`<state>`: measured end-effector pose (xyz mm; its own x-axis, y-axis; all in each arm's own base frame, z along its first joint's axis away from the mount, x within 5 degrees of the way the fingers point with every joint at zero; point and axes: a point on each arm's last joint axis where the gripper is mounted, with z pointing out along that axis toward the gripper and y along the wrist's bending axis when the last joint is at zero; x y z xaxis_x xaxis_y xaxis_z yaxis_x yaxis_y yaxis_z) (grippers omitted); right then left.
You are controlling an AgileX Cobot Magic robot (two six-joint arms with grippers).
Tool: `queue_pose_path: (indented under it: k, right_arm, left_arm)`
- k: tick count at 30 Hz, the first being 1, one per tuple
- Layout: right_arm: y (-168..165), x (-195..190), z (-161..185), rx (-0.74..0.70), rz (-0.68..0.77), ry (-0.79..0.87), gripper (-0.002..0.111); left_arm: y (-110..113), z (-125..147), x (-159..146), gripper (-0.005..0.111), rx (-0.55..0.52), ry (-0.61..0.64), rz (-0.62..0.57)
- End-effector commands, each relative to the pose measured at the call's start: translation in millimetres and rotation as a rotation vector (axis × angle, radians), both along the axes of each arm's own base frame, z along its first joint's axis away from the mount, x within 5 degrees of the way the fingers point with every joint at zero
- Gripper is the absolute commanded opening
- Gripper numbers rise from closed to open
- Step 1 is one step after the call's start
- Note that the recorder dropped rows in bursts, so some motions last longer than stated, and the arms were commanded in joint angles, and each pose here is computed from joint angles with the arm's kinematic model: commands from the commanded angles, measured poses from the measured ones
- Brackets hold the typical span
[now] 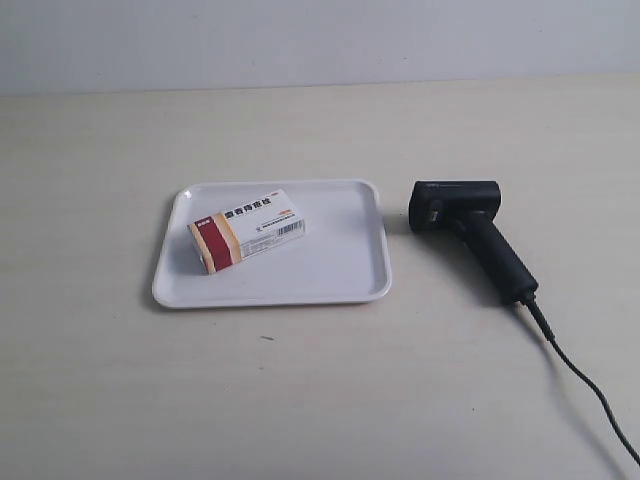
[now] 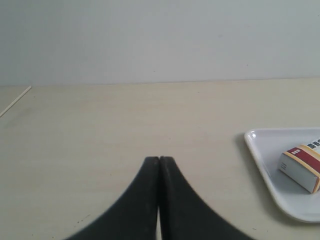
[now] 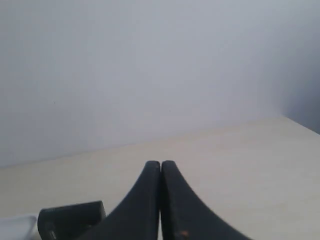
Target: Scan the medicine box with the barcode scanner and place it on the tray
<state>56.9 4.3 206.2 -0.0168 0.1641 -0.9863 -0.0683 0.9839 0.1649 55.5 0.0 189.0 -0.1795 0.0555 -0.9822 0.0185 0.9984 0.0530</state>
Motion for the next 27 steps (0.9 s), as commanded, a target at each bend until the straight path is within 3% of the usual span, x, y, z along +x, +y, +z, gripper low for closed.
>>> queue_pose_path:
  k: [1, 27]
  right_arm:
    - [-1.3, -0.9, -9.5, -0.096, -0.013, 0.083, 0.0]
    - [-1.3, -0.9, -9.5, -0.091, -0.013, 0.084, 0.0]
  left_arm:
    - [-0.1, 0.7, -0.4, 0.002, -0.008, -0.009, 0.001]
    - [-0.1, 0.7, -0.4, 0.002, -0.008, -0.009, 0.001]
